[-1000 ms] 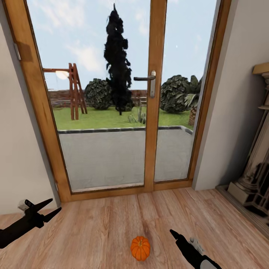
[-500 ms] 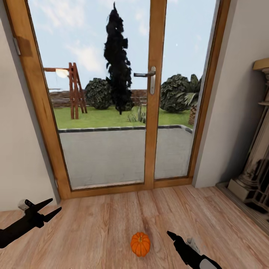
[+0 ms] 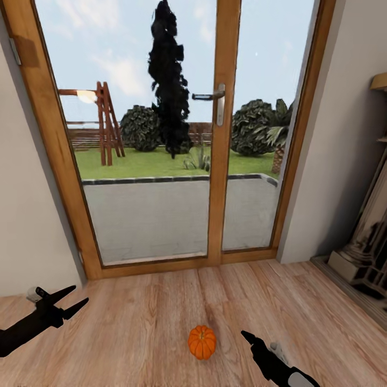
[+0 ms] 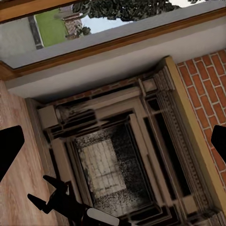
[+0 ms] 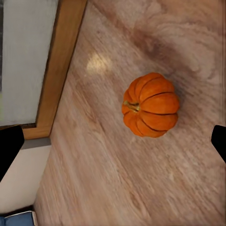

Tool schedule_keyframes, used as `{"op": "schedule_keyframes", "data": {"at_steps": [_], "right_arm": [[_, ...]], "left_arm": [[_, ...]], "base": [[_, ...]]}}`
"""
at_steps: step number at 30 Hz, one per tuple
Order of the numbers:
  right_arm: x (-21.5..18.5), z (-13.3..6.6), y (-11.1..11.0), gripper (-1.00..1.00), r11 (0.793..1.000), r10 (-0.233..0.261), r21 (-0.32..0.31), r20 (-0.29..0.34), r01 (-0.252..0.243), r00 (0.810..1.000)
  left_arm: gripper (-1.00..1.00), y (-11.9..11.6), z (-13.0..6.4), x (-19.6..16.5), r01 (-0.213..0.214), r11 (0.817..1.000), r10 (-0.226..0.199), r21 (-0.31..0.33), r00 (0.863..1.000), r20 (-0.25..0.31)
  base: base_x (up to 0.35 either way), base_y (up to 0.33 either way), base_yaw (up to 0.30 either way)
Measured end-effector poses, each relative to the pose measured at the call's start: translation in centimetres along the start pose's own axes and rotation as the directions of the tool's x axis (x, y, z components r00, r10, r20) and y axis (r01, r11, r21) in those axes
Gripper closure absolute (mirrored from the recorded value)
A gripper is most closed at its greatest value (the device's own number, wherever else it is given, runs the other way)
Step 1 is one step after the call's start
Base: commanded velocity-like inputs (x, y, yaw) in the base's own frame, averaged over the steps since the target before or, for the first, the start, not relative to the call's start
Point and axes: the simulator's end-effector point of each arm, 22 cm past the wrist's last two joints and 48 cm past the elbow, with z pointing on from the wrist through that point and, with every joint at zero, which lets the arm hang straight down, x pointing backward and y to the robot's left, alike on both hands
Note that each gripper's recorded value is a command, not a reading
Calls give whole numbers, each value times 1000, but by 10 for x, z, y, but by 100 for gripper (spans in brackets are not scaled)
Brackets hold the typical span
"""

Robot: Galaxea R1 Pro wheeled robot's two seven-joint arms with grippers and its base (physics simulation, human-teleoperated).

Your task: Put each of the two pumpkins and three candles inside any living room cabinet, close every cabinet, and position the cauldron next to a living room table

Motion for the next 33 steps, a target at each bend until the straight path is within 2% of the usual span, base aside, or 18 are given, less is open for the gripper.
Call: {"op": "schedule_keyframes", "data": {"at_steps": [17, 23, 33], "right_arm": [[12, 7, -35, -100, 997, 40, 61, -21, -38, 999], [17, 9, -46, -100, 996, 50, 80, -31, -47, 998], [18, 11, -63, -100, 991, 83, 109, -24, -80, 996]], "left_arm": [[-100, 33, -3, 5, 51, 998, -51, -43, 999, -1], [-100, 34, 6, 7, 42, 999, -43, -31, 999, -27], [-100, 49, 7, 10, 64, 997, -66, -47, 997, -34]], "base": [[0, 0, 0], [0, 0, 0], [0, 0, 0]]}}
